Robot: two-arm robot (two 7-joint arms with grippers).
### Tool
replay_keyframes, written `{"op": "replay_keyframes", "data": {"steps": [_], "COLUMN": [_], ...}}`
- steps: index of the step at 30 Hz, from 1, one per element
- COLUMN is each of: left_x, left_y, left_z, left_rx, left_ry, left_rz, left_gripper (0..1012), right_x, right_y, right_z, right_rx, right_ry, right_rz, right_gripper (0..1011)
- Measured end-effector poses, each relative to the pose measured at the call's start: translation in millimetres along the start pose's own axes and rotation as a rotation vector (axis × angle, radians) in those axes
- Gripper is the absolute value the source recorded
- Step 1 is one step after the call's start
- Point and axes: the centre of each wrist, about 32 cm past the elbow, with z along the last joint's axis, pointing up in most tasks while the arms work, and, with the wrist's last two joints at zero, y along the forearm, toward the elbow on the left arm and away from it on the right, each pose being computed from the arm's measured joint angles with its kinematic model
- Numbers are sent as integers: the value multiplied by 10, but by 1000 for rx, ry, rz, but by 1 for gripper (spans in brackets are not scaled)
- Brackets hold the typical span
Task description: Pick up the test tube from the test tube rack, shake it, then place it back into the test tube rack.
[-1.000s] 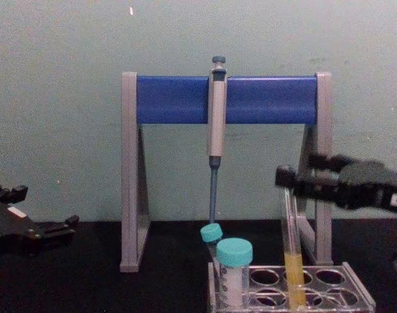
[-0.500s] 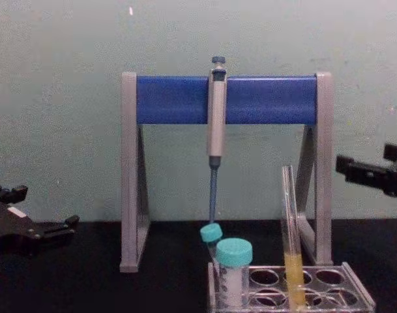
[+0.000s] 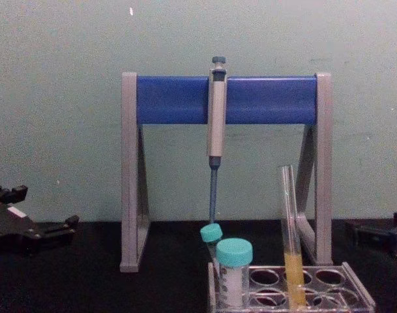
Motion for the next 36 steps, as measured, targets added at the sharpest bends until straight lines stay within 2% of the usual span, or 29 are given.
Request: {"op": "replay_keyframes", "data": {"steps": [5, 36], "left_x": [0, 0], "left_y": [0, 0], "left_z": [0, 0], "left_rx": [0, 0], "left_ry": [0, 0], "left_rz": [0, 0], "left_gripper": [1001, 1001], "right_x": [12, 4], "right_y": [0, 2], "right_z": [-58, -39], "right_rx": [-16, -11], "right_ry": [29, 21], "right_rz": [2, 4], "right_gripper": [1000, 1000]}}
